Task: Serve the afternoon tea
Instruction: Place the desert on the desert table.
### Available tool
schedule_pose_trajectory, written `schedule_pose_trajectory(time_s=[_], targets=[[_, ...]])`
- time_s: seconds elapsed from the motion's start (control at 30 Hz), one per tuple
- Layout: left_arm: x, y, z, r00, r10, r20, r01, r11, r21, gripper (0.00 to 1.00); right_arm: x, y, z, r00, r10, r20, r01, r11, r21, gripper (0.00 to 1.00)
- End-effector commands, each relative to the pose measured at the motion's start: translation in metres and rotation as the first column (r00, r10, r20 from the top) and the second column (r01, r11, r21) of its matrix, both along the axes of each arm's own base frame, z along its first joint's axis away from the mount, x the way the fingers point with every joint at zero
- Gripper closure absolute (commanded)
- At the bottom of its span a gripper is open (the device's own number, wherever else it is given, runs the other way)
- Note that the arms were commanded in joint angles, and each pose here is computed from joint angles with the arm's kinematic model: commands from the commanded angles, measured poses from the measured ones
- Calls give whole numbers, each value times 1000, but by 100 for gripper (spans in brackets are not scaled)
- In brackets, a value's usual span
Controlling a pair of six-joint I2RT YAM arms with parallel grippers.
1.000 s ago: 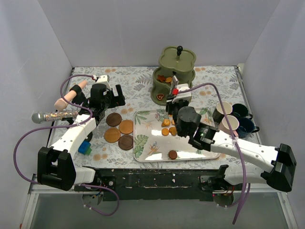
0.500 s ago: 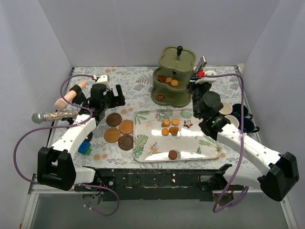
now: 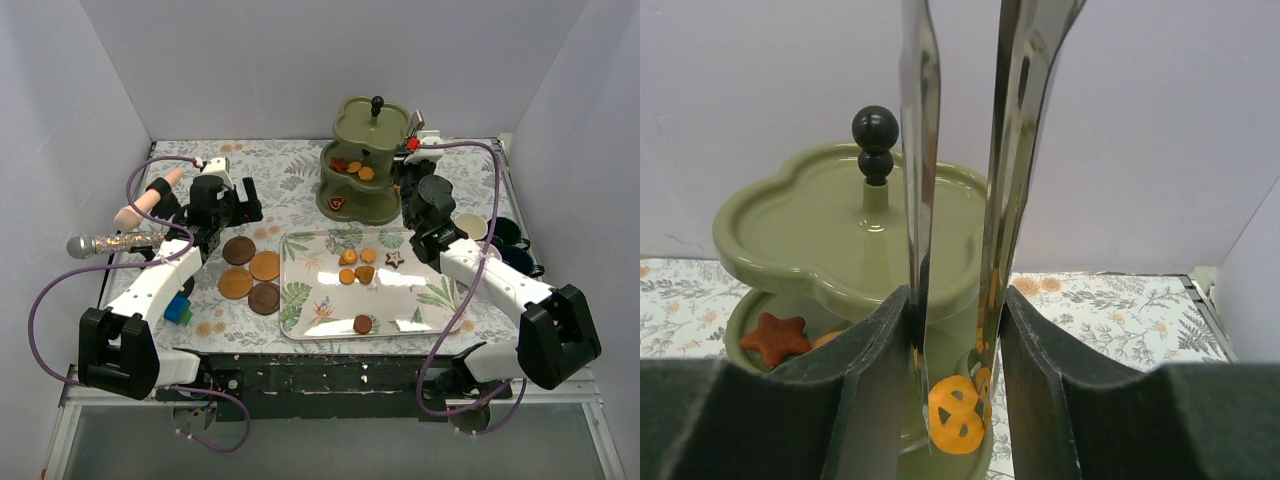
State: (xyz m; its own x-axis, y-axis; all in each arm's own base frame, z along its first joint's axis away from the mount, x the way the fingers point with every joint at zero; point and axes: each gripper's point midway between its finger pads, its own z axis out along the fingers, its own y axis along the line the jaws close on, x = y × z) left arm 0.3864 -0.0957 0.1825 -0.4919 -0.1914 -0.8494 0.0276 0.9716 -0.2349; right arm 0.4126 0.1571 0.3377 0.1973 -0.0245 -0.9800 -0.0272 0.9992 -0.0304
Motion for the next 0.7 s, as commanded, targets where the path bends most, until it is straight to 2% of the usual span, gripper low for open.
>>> schedule_pose_trajectory(time_s=[0.0, 0.67], targets=[[3, 4, -1, 1000, 14, 6, -14, 1000, 21, 2, 6, 8, 44, 989, 40, 140, -54, 994, 97, 72], [4, 0, -6, 1000, -1, -9, 2, 1000, 15, 2, 25, 26, 31, 977, 74, 202, -91, 993, 78, 71]])
